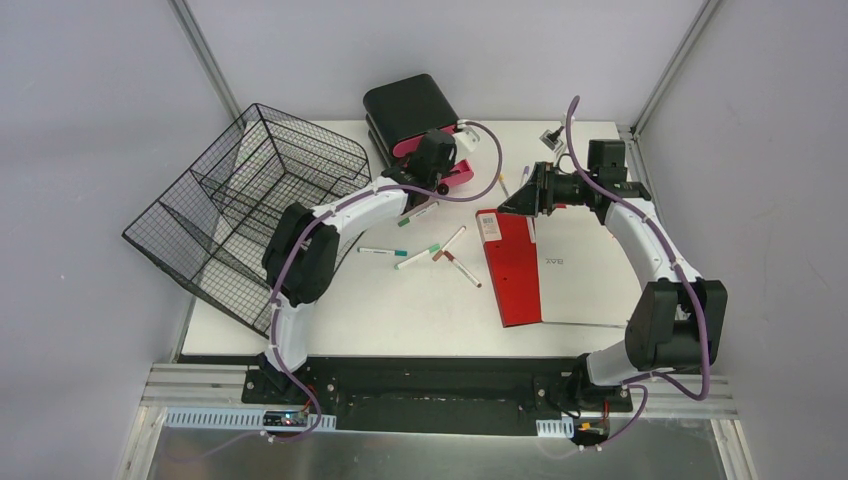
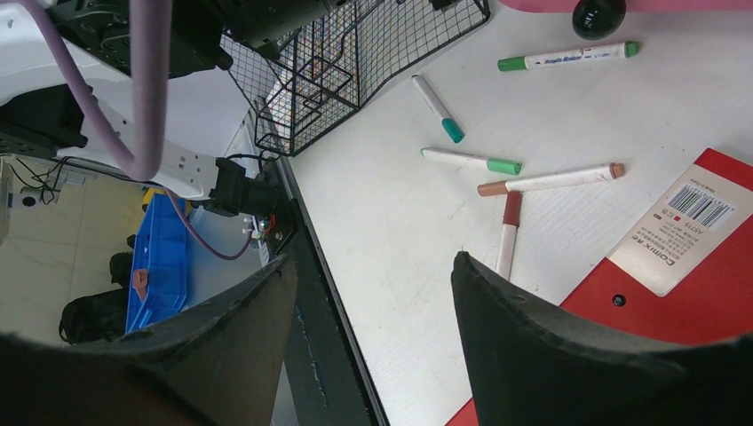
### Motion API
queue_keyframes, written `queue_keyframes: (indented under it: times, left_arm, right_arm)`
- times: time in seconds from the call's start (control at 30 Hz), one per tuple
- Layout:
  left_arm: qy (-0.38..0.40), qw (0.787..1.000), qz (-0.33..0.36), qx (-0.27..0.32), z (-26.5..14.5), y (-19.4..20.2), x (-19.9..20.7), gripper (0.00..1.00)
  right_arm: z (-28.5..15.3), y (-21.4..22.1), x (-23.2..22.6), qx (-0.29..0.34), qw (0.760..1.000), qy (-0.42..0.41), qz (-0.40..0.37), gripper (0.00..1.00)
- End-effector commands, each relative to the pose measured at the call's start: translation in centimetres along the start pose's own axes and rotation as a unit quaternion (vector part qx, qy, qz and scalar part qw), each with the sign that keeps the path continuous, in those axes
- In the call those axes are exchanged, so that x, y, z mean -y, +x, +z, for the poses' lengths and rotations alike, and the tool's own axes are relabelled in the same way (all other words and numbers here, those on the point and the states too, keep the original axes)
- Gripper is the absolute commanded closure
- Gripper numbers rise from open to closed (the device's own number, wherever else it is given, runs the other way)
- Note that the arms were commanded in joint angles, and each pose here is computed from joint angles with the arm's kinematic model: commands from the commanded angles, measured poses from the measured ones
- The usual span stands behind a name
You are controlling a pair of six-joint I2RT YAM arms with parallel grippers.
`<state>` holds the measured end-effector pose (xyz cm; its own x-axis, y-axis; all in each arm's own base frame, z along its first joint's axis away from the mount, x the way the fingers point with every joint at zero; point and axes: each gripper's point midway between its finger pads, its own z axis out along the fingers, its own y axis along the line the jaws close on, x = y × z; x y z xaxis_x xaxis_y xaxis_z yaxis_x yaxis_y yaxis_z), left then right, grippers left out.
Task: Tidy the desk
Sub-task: Place the stationery in the drawer.
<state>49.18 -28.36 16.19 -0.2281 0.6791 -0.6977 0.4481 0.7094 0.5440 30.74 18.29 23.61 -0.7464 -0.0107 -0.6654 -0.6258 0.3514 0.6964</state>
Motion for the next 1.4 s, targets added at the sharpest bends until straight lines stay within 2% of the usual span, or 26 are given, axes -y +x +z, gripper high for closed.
queue_keyframes:
  times: [0.0,0.1,0.3,0.67,0.87,1.37]
  left_arm:
    - [-0.063,0.998,-0.005,0.031,-0.1,-2.6,-3.1,0.63]
    - [-0.072,0.997,-0.009,0.035,-0.4,-2.9,-3.6,0.53]
    - [-0.068,0.996,-0.033,0.053,-1.7,-3.9,-4.2,0.46]
    - [0.013,0.989,-0.117,0.093,-5.2,-4.8,-2.3,0.21]
    - [0.092,0.975,-0.172,0.106,-6.8,-5.0,0.4,0.20]
    - [0.251,0.920,-0.281,0.108,-10.4,-4.9,5.5,0.17]
  right_arm:
    - [-0.1,-1.3,-0.7,0.006,0.999,-0.009,-0.036,0.33]
    - [-0.1,-1.3,-0.6,0.005,0.999,-0.009,-0.032,0.33]
    - [0.0,-1.2,-0.4,0.002,1.000,-0.009,-0.027,0.33]
    - [0.1,-1.1,-0.1,-0.003,0.999,-0.010,-0.033,0.33]
    - [0.0,-1.1,-0.2,-0.003,0.999,-0.010,-0.034,0.33]
    - [-0.1,-1.2,-0.5,-0.003,0.999,-0.011,-0.039,0.33]
